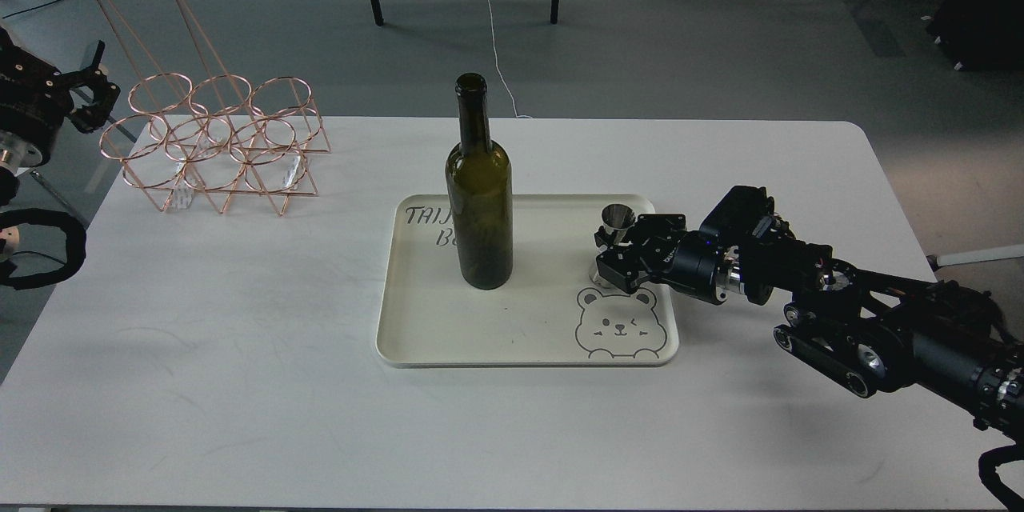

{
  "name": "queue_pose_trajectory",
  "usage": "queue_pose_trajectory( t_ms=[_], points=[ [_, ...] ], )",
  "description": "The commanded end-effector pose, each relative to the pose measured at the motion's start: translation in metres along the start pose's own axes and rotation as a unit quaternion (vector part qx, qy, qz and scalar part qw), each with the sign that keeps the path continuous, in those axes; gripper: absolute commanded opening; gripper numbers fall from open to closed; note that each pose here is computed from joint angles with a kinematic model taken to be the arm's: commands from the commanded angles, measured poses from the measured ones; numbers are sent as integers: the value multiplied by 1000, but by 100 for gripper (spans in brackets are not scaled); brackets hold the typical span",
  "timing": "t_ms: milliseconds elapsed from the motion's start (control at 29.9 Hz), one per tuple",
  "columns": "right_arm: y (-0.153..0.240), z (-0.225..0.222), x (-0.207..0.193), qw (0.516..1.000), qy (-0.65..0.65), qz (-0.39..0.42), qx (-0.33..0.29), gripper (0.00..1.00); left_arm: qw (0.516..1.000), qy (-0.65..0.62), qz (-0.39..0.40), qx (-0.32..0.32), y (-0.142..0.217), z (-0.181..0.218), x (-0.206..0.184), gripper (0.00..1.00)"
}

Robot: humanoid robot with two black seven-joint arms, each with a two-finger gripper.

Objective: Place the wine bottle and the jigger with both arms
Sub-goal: 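Grasp the metal jigger with the right gripper and lift it, then carry the jigger off the tray and set it on the table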

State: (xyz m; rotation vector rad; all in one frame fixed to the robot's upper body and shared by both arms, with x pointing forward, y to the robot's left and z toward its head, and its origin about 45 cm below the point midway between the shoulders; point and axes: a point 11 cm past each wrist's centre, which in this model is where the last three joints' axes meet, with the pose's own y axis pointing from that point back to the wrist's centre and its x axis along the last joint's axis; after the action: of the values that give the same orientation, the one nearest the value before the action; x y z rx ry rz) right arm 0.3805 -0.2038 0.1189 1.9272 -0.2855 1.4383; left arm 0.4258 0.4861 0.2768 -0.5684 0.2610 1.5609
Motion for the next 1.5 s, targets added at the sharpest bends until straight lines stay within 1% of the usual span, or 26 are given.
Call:
queue_pose_trajectory(
  t_ms=[0,200,434,568,702,902,1036,1169,1236,1370,1470],
  points=[
    [2,4,8,1000,3,18,-5,5,1000,2,1,-5,-1,2,0,99],
    [33,31,27,998,23,47,-36,5,1000,3,0,-5,-1,3,-1,99],
    [86,73,34,992,-6,76,-105,5,1000,3,0,-5,-2,2,-1,99],
    [120,94,28,986,-21,82,-147,5,1000,4,-1,-4,-2,1,-2,99],
    [144,103,8,982,-31,69,-173,5,1000,4,-1,-4,-2,1,-2,98],
    [156,102,-19,978,-56,63,-191,7,1000,6,-2,-5,-3,1,-4,99],
    [163,107,-28,973,-73,62,-209,14,1000,5,-5,-8,-5,4,-7,99],
    [170,112,-38,970,-77,55,-225,14,1000,5,-6,-8,-6,4,-7,99],
    [170,112,-39,969,-76,55,-227,15,1000,5,-5,-8,-5,4,-7,99],
    [170,111,-40,970,-74,56,-226,22,1000,5,-6,-7,-6,3,-7,99],
    [167,109,-42,970,-76,56,-223,24,1000,5,-5,-8,-5,4,-7,99]
  ],
)
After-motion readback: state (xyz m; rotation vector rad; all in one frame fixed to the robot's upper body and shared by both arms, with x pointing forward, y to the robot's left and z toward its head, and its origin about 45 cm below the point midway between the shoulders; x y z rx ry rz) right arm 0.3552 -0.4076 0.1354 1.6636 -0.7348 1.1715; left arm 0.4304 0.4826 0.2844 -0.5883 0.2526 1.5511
